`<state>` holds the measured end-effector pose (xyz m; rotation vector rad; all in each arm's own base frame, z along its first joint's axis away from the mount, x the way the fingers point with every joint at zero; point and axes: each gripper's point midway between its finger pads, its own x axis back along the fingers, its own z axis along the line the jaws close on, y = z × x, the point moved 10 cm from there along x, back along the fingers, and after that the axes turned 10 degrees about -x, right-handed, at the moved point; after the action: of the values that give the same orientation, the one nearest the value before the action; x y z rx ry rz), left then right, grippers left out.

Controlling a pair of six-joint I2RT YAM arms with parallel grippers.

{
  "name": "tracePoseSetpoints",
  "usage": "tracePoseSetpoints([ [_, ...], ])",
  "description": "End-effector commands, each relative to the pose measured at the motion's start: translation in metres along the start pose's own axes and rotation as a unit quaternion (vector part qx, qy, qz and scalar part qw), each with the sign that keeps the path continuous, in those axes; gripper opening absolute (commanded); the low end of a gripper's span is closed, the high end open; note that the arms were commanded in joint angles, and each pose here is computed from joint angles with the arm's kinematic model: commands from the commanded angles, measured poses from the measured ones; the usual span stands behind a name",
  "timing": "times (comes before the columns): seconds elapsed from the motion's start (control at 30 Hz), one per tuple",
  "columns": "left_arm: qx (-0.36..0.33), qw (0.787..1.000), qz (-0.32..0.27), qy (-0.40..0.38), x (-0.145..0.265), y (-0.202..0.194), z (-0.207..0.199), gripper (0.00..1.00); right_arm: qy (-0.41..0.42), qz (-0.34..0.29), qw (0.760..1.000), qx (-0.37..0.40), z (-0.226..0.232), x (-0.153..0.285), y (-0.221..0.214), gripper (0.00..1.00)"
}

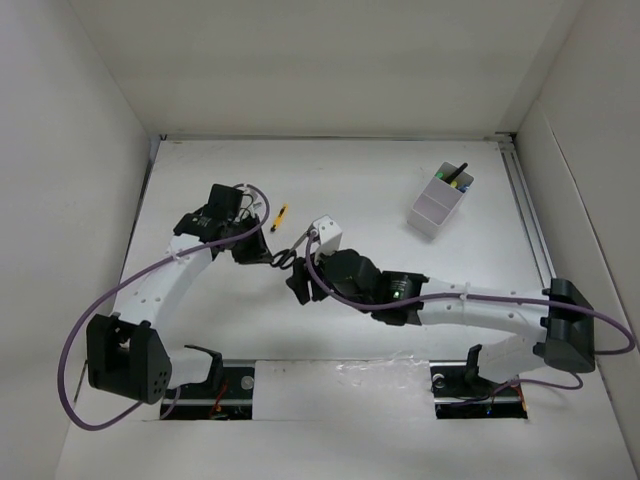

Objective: Sort the stationery into containers
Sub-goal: Place the scissors in the storage box.

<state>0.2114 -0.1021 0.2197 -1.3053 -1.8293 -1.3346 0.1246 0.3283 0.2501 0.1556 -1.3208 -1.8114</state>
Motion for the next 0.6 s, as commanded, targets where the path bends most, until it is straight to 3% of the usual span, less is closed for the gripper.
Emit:
tracePoseSetpoints([
  [0.0,-0.035,0.998,0.022,-0.054,0.014,0.002,-0.011,0.0,-0.038,-0.076,0.996,0.024,0.003,0.008,0.037,0.64],
  [0.27,-0.055,0.989,0.077,-0.117,0.017,-0.009,-0.015,0.0,-0.056,-0.017,0.994,0.094,0.021,0.014,0.027,0.64],
  [0.57,-0.065,0.979,0.09,-0.172,0.016,-0.017,-0.025,0.0,-0.126,0.018,0.974,0.188,0.034,0.02,0.0,0.64],
])
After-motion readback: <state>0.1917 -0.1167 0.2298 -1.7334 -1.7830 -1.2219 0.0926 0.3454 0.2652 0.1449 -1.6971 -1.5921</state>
